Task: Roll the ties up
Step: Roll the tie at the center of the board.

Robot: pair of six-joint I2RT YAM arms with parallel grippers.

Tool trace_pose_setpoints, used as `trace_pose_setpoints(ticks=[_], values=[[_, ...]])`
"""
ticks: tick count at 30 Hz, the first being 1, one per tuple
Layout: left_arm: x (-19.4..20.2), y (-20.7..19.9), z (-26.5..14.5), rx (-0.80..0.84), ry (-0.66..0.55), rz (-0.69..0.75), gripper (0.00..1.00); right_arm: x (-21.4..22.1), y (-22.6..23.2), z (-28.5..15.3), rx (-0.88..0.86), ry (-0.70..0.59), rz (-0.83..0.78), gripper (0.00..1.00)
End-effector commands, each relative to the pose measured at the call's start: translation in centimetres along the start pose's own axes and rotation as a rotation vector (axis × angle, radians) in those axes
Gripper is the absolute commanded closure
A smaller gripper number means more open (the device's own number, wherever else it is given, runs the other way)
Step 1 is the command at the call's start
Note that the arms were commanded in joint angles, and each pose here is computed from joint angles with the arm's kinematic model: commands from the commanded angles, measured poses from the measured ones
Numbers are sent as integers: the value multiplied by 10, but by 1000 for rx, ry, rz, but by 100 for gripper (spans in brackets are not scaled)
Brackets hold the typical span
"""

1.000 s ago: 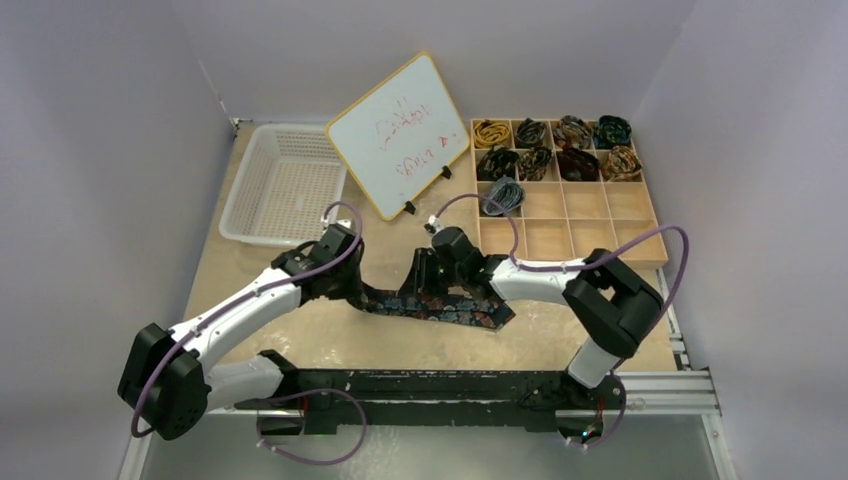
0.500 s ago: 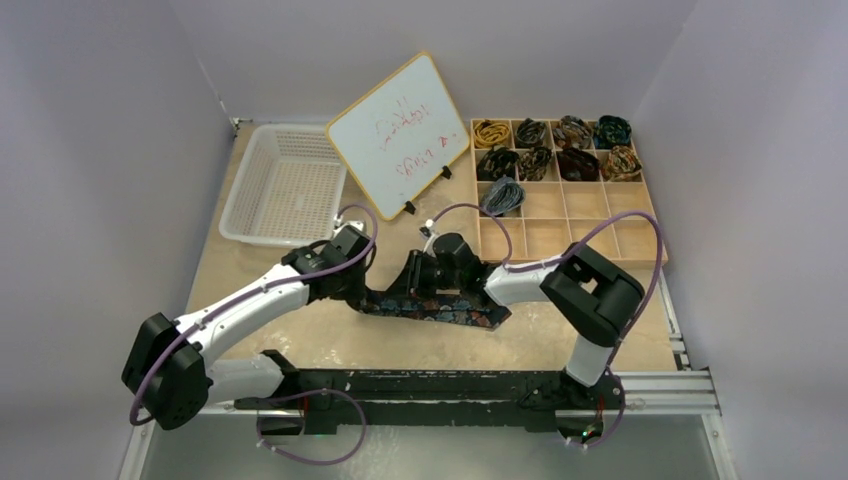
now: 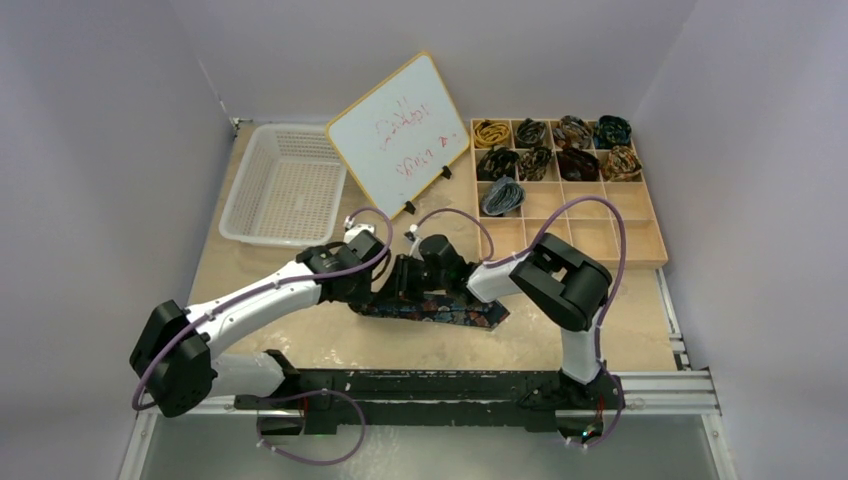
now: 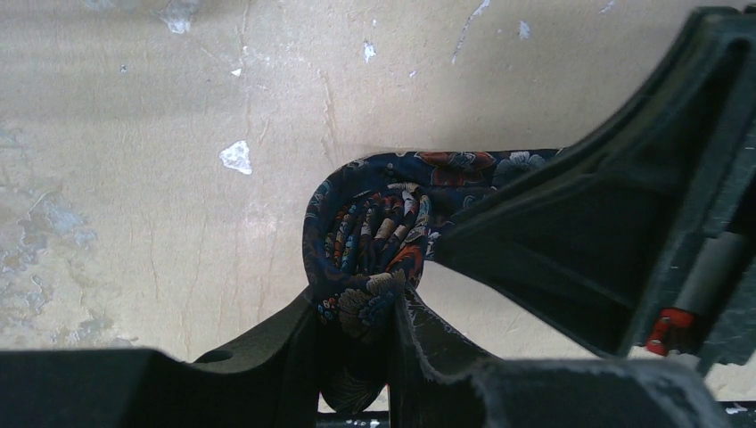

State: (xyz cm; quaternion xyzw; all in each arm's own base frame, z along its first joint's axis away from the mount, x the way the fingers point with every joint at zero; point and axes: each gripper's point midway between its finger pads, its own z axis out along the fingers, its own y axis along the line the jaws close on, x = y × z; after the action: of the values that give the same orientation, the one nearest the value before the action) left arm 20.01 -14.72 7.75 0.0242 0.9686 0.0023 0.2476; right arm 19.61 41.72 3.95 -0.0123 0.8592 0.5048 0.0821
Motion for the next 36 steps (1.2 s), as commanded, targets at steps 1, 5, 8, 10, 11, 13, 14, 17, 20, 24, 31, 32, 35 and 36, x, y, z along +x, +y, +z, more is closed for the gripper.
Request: trace_pose_setpoints(ticks=[1, 5, 8, 10, 11, 13, 14, 17, 20, 24, 31, 32, 35, 36], values=[[-14, -5, -8, -24, -46, -19, 75, 2, 16, 11, -23, 31, -59, 71], [-11, -7, -10, -47, -43, -14, 75, 4, 6, 18, 0, 45, -39, 73], [-9, -6, -11, -65, -41, -11, 75, 2, 7, 20, -2, 38, -42, 75], [-9, -6, -12, -76, -42, -8, 75, 0, 7, 21, 2, 35, -44, 75], [-10, -6, -12, -79, -44, -7, 75, 0, 8, 20, 2, 34, -46, 76], [-11, -8, -14, -84, -50, -5, 75, 0, 11, 19, -1, 32, -51, 76], [-12, -8, -14, -89, -53, -3, 75, -1, 12, 18, -2, 29, -53, 78], [-13, -13, -14, -77, -56, -2, 75, -4, 8, 19, 29, 20, -60, 79], [-14, -21, -14, -47, -56, 6, 75, 1, 3, 22, 34, 41, -47, 82], [-9, -26, -12, -32, -50, 34, 75, 2, 11, 22, -4, 51, -44, 82], [-7, -24, -11, -101, -49, 44, 75, -11, 29, 3, 21, -13, -55, 82], [-7, -25, -11, -100, -50, 43, 75, -16, 31, -3, 27, -51, -53, 80], [-6, -29, -10, -94, -52, 46, 75, -25, 25, -18, 91, -126, -26, 78], [-5, -28, -10, -101, -52, 47, 75, -29, 21, -23, 123, -151, -22, 77]])
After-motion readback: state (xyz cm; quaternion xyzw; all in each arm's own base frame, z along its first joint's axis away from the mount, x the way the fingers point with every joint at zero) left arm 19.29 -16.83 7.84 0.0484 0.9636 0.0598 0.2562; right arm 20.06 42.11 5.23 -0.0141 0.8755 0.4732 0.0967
